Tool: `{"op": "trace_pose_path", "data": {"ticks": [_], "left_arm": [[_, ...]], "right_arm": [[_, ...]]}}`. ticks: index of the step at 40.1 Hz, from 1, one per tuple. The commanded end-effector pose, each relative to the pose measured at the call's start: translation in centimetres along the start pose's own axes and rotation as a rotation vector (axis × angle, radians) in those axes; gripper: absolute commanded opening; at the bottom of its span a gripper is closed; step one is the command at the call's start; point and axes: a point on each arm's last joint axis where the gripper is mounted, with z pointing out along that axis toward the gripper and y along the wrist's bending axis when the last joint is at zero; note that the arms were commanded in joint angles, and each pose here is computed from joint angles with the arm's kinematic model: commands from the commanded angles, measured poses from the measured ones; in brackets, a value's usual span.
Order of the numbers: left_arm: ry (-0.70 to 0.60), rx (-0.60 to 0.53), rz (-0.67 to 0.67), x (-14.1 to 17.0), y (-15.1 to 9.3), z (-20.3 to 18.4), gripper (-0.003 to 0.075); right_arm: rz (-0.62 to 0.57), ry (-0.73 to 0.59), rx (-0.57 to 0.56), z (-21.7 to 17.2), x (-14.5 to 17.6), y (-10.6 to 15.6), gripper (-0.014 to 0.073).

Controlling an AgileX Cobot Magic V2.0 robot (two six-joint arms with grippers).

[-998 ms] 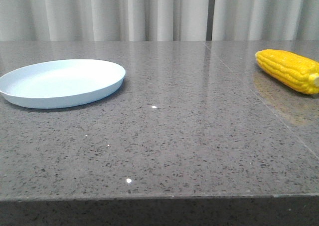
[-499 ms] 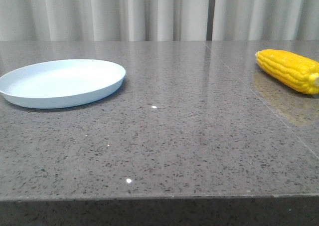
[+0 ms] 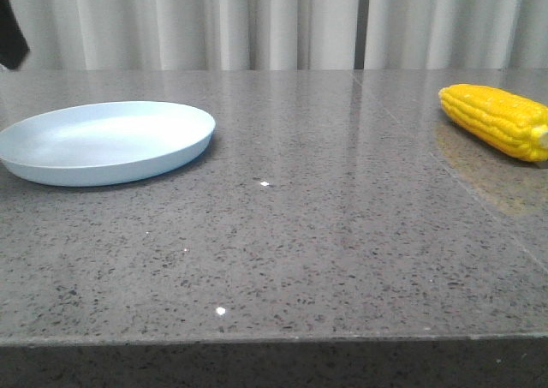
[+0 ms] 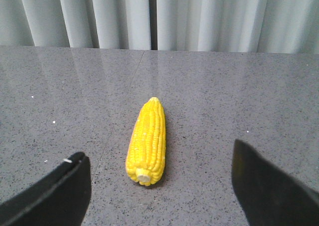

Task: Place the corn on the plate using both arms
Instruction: 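Lower the left gripper onto the rim of the pale blue plate, then grip the plate rim with the left gripper and slide it toward the corn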

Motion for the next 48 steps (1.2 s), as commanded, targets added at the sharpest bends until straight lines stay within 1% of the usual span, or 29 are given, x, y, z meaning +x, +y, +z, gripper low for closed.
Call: {"op": "trace_pose_path", "data": {"ticks": [1,7,12,23,25,29,30,32,37,41,46,48], "left_arm": [[-0.042,0.003,-0.025,-2.0,0.1,0.7,0.0615],[0.014,0.005,-0.024,-2.2,0.0,3.6,0.0613],[0.051,0.022,-0.046,-2.0,-0.2,5.1,0.0542],[0.055,0.022,-0.046,-2.0,-0.2,5.7,0.0307],[0.048,0.023,-0.046,-2.1,-0.2,5.7,0.0244],[0.033,0.023,-0.047,-2.2,-0.2,5.7,0.008],[0.031,0.023,-0.047,-2.2,-0.2,5.7,0.0057],[0.024,0.023,-0.047,-2.3,-0.2,5.7,-0.0023],[0.006,0.042,-0.072,-3.0,-0.3,5.2,-0.002],[-0.053,0.074,-0.109,-4.3,-0.6,3.6,-0.002],[-0.117,0.161,-0.163,-5.9,-1.2,1.6,-0.002],[-0.133,0.225,-0.189,-6.5,-1.8,1.0,-0.002]], "right_arm": [[-0.006,-0.108,0.015,-0.1,-1.9,-0.1,0.0602],[-0.006,-0.108,0.015,-0.1,-1.9,-0.1,0.0602],[-0.006,-0.108,0.015,-0.1,-1.9,-0.1,0.0602],[-0.006,-0.108,0.015,-0.1,-1.9,-0.1,0.0602],[-0.006,-0.108,0.015,-0.1,-1.9,-0.1,0.0602],[-0.006,-0.108,0.015,-0.1,-1.9,-0.1,0.0602],[-0.006,-0.108,0.015,-0.1,-1.9,-0.1,0.0602],[-0.006,-0.108,0.015,-0.1,-1.9,-0.1,0.0602],[-0.006,-0.108,0.015,-0.1,-1.9,-0.1,0.0602],[-0.006,-0.108,0.015,-0.1,-1.9,-0.1,0.0602],[-0.006,-0.108,0.015,-0.1,-1.9,-0.1,0.0602],[-0.006,-0.108,0.015,-0.1,-1.9,-0.1,0.0602]]}}
